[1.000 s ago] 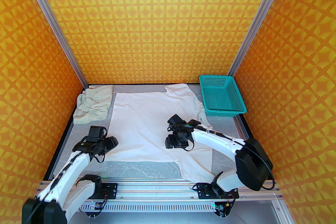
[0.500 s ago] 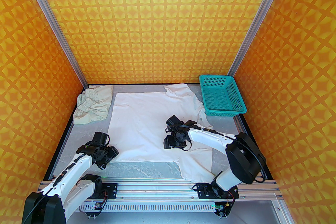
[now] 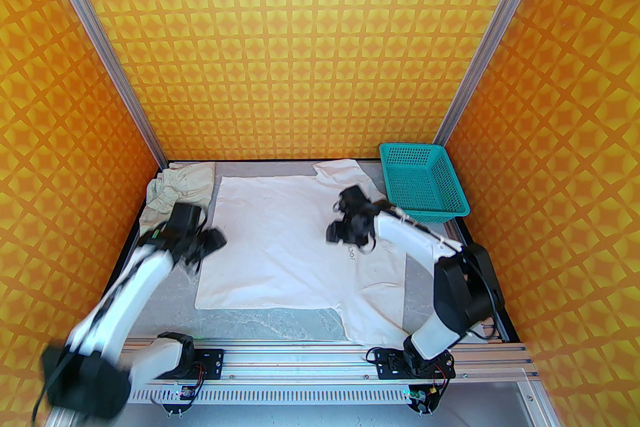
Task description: Fold and stack the mixed laundry pile
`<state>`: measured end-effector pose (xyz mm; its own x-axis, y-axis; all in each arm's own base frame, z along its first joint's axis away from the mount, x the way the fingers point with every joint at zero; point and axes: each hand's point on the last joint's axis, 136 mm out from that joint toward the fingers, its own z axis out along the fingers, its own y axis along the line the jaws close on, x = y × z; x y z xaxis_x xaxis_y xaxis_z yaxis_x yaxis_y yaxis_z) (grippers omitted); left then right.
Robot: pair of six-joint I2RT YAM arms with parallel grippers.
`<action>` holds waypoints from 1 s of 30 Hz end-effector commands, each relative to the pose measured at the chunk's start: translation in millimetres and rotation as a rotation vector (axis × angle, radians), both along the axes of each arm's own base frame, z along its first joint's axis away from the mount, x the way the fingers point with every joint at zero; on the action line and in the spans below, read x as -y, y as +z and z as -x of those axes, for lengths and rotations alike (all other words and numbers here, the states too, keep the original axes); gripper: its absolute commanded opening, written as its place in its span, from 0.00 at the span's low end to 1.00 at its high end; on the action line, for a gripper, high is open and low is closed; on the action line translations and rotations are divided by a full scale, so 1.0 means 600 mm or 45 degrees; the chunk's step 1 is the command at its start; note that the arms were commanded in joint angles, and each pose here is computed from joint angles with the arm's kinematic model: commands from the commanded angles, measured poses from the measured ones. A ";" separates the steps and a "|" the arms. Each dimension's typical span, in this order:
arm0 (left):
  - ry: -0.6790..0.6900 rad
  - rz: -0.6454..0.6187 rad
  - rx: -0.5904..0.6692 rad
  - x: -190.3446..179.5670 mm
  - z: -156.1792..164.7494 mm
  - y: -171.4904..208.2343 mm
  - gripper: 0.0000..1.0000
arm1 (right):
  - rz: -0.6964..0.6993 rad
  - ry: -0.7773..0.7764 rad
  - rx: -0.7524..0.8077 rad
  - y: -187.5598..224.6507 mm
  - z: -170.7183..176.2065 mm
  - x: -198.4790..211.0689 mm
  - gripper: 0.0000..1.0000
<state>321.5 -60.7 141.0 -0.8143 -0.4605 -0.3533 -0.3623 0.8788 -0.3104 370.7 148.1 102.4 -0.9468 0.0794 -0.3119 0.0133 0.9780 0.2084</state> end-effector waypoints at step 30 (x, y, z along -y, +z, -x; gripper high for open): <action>0.017 0.282 0.088 -0.004 -0.501 -0.249 0.38 | -0.010 -0.299 -0.050 -0.170 -0.324 0.075 0.52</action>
<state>632.6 -66.2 34.9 -0.7608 -0.5120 -0.3988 -0.2658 0.8064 -0.5283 566.0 98.3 24.9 -0.8971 0.2768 -0.3444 0.2259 0.9572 0.1810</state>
